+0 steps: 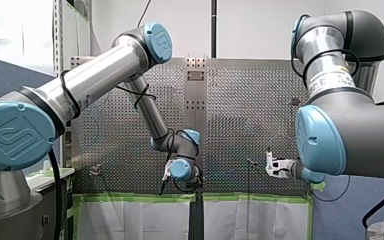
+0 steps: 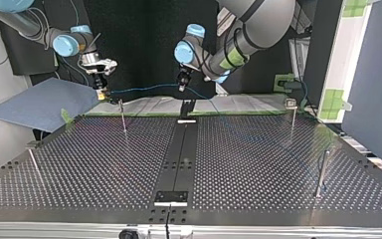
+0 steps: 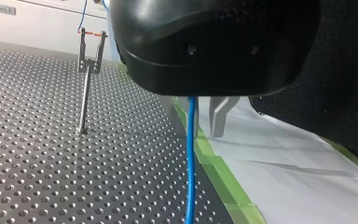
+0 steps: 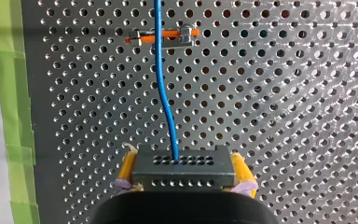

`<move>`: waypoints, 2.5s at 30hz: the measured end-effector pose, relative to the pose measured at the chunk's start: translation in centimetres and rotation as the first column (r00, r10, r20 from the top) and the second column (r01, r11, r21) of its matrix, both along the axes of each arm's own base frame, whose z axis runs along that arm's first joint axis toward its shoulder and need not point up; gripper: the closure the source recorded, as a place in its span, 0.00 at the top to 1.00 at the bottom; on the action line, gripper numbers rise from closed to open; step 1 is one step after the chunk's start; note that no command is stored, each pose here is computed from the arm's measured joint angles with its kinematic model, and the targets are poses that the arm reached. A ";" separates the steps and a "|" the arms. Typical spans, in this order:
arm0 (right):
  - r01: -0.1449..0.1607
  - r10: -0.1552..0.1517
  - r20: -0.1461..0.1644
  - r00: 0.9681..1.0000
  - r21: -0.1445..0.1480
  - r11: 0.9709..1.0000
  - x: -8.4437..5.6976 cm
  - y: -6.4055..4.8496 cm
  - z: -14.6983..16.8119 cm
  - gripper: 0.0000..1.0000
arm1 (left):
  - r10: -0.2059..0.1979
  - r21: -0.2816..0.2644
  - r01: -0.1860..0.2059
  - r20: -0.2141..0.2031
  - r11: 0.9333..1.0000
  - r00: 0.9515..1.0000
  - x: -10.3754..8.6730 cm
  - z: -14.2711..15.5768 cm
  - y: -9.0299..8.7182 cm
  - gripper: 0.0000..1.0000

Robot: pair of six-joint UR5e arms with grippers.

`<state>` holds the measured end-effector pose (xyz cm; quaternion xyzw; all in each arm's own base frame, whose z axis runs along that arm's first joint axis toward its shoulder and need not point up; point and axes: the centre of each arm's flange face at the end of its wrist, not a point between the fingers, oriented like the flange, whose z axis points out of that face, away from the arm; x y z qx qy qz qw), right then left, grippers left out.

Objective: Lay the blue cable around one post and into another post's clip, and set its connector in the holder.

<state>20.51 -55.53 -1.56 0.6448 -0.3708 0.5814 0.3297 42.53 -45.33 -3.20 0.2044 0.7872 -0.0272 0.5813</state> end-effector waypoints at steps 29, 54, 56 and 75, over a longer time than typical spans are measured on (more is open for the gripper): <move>0.063 -0.063 -0.020 0.998 0.005 0.998 -1.8 -0.6 0.0 0.00 | -0.026 -0.102 0.030 0.046 0.994 0.999 -1.2 0.5 -2.6 0.02; 0.181 -0.181 -0.029 0.983 0.007 0.983 -7.1 -3.8 1.2 0.00 | -0.069 -0.352 0.087 0.061 0.932 0.996 -1.4 -0.1 -10.7 0.02; 0.187 -0.186 -0.030 0.982 0.007 0.982 -7.5 -4.0 1.3 0.00 | -0.068 -0.369 0.089 0.070 0.925 0.995 -1.0 0.4 -11.2 0.02; 0.241 -0.241 -0.005 0.970 0.011 0.970 -10.6 -4.9 1.4 0.00 | -0.132 -0.398 0.144 0.058 0.906 0.990 -1.3 0.0 -16.2 0.02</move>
